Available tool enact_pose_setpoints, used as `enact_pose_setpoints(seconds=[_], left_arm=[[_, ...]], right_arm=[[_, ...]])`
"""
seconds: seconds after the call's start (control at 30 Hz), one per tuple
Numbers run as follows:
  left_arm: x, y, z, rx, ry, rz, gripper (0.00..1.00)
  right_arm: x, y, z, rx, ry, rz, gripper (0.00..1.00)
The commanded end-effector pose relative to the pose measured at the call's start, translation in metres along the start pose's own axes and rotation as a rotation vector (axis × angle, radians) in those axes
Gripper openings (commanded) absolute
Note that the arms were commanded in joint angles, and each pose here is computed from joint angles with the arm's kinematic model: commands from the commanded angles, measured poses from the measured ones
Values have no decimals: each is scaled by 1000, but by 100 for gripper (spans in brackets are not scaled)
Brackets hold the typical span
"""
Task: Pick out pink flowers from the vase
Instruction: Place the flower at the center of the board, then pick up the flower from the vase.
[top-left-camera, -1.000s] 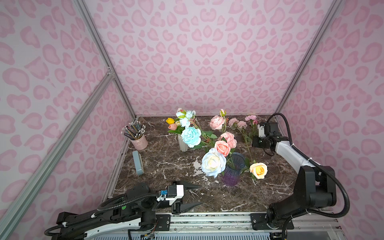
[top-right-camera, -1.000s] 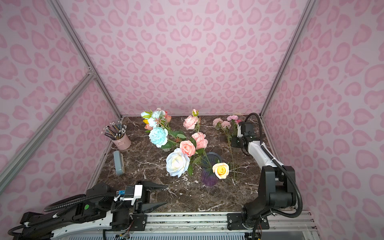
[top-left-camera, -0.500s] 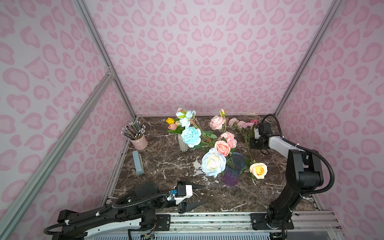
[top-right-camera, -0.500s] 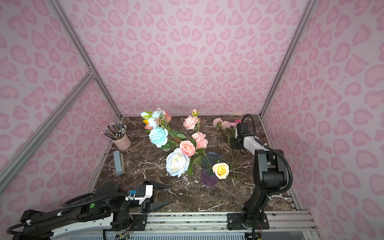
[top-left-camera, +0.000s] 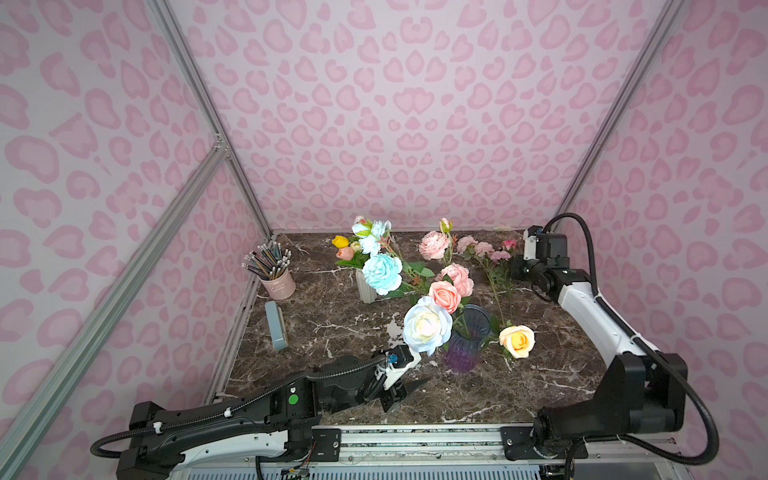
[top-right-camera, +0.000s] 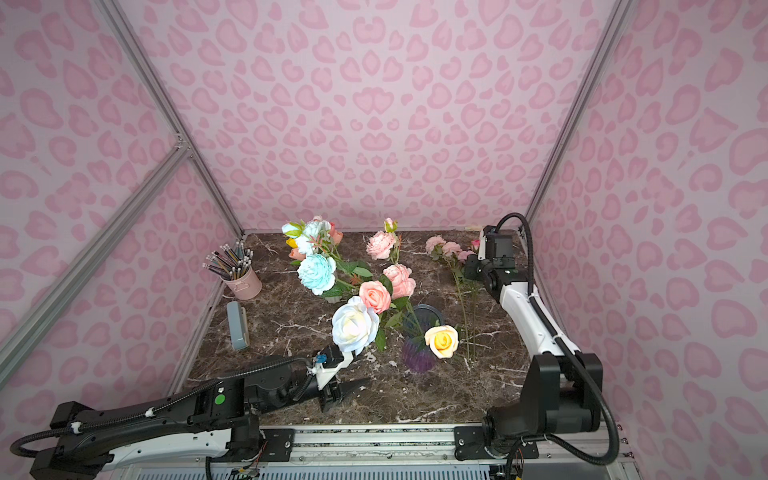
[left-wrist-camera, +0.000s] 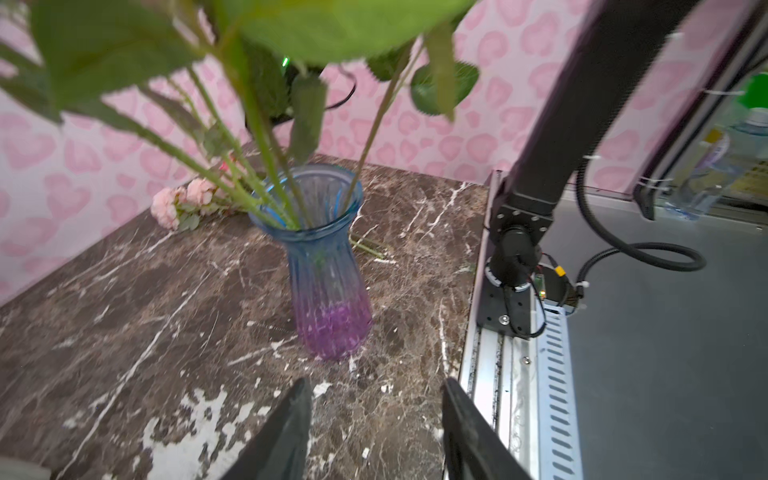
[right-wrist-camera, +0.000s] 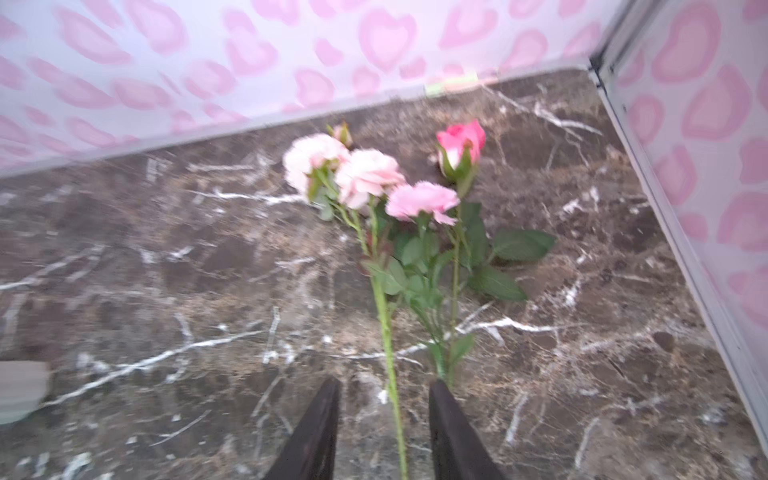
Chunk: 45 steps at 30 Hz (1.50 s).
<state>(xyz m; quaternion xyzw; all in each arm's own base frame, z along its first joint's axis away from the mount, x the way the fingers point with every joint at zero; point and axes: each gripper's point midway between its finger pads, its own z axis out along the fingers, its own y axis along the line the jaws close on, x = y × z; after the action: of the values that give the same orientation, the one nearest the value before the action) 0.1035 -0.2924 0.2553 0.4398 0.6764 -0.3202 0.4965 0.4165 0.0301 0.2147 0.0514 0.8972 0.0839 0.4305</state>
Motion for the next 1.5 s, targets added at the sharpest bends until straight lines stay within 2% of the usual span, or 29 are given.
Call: enact_pose_setpoints(seconds=[0.0,0.13,0.2,0.27,0.33,0.43,0.57,0.7,0.97,1.1,1.47], left_arm=[[2,21,3,-94,-30,-119,47],[1,22,1,-33,-108,-171,43],[1,21,-1,2,-120,-164,43],[1,16,-3,41,-126,-146,44],[0,11,-6,84,-128,-130,44],[-4,2,-11,154,-128,-117,45],[-8,-10,-15,231,-123,-91,45],[-1,-14,-11,263,-83,-80,44],[0,-16,-12,284,-85,-83,45],[0,-16,-11,289,-84,-82,46],[1,-14,-10,281,-80,-85,46]], right_arm=[[-10,54,-31,-245,-122,-59,33],[-2,125,-100,-590,-355,-263,31],[9,148,-132,-713,-479,-401,31],[18,158,-151,-745,-580,-525,31],[28,163,-160,-764,-618,-652,32],[39,170,-166,-835,-580,-784,37],[53,176,-167,-919,-445,-895,42],[61,175,-165,-897,-370,-956,48],[83,167,-155,-881,-301,-939,53],[86,169,-154,-901,-304,-923,53],[102,174,-145,-933,-267,-925,44]])
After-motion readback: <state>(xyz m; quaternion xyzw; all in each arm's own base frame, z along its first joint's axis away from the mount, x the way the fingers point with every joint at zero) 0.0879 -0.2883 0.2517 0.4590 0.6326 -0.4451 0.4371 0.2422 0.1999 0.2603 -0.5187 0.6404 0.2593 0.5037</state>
